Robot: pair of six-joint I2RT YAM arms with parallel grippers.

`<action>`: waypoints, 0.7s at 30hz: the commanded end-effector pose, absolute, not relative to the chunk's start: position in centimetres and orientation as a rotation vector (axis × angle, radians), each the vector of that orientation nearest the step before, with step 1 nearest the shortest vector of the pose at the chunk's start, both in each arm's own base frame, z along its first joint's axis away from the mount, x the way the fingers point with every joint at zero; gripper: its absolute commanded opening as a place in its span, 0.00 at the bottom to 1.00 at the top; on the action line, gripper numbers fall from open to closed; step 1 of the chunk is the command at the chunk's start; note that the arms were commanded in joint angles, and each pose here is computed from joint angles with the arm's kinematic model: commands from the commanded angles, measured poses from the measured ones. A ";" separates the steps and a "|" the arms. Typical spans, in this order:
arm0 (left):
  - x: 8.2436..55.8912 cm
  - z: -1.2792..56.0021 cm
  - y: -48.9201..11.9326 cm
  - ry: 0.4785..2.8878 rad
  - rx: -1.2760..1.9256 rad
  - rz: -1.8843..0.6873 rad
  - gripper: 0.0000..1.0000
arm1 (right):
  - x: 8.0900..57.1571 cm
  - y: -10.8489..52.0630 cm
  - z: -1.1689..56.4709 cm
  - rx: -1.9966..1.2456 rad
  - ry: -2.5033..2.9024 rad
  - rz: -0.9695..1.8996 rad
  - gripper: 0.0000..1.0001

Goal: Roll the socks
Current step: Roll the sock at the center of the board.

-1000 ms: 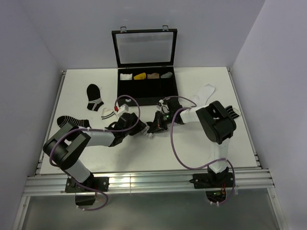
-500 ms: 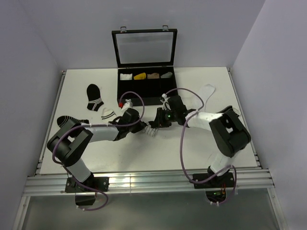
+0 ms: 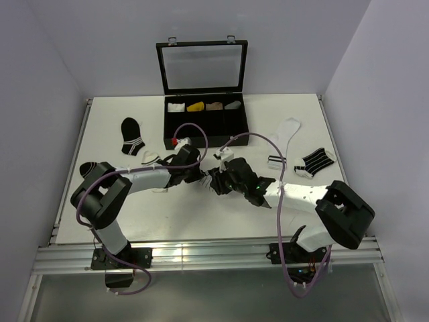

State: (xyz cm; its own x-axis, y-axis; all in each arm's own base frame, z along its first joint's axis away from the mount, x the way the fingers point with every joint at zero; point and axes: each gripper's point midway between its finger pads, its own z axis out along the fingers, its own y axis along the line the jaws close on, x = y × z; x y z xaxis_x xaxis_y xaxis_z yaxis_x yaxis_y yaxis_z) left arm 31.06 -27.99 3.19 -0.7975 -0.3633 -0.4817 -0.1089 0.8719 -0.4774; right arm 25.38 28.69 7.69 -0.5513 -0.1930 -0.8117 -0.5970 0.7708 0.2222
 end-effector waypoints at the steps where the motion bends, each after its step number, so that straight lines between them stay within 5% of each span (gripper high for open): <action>1: 30.5 2.7 -28.2 2.518 -0.283 -0.546 0.00 | 26.5 28.9 8.5 -0.602 2.027 0.531 0.45; 21: 30.2 2.3 -28.8 2.552 -0.256 -0.569 0.00 | 26.9 31.2 4.3 -0.739 2.120 0.366 0.48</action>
